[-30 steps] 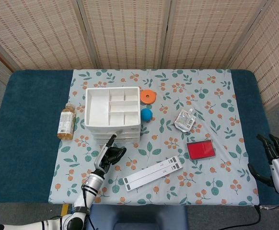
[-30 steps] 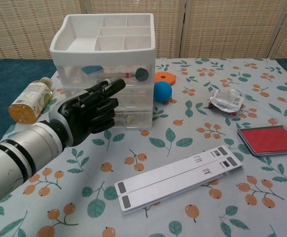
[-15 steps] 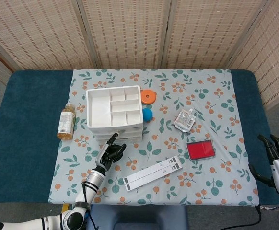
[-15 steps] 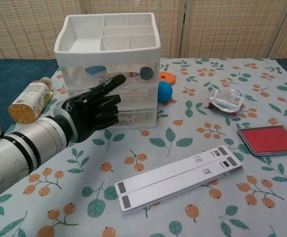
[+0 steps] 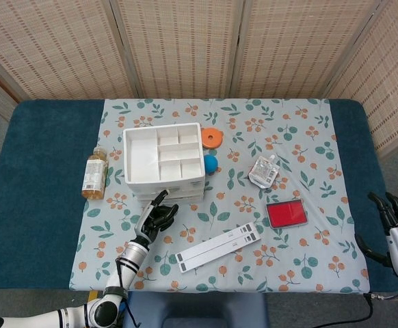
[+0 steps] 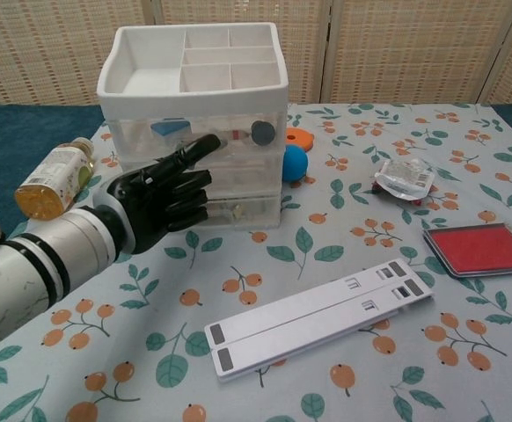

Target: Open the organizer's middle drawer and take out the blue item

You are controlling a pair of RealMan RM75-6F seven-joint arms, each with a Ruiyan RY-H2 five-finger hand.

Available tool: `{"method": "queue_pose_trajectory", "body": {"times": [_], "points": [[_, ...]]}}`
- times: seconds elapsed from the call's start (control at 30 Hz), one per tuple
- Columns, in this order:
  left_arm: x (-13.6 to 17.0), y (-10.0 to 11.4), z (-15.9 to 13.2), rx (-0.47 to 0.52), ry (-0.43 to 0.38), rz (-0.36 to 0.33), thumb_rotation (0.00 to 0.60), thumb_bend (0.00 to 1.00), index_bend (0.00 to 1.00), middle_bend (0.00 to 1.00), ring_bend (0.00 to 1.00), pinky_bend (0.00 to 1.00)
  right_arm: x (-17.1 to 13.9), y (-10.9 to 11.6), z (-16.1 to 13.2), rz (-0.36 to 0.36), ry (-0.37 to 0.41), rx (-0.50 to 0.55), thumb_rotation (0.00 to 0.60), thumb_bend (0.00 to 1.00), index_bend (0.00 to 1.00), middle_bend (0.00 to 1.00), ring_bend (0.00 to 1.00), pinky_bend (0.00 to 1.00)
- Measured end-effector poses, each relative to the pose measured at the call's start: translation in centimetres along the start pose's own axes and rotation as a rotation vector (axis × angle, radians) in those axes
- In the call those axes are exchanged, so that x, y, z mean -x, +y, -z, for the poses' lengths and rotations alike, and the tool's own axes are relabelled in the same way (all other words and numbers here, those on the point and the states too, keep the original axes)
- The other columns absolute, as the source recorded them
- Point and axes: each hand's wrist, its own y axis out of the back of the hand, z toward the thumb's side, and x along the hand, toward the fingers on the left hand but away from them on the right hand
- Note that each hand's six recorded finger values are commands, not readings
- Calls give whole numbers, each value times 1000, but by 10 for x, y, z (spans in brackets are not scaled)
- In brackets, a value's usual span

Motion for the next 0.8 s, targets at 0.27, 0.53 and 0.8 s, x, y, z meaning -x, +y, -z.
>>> {"method": "queue_pose_trajectory", "body": {"times": [0.27, 0.53, 0.8], "points": [[6, -1, 3, 6, 2, 6, 600, 297, 305, 946, 1000, 1000, 0, -1, -1, -2, 2, 3, 600, 329, 0, 141, 25, 42], [16, -3, 8, 6, 9, 19, 600, 297, 305, 946, 1000, 1000, 1, -2, 0, -2, 3, 6, 600, 329, 0, 140, 28, 42], [26, 0, 10, -38, 20, 21, 600, 297, 27, 938, 1000, 1000, 1, 1, -3, 7, 16, 2, 600, 328, 0, 141, 29, 42]]}}
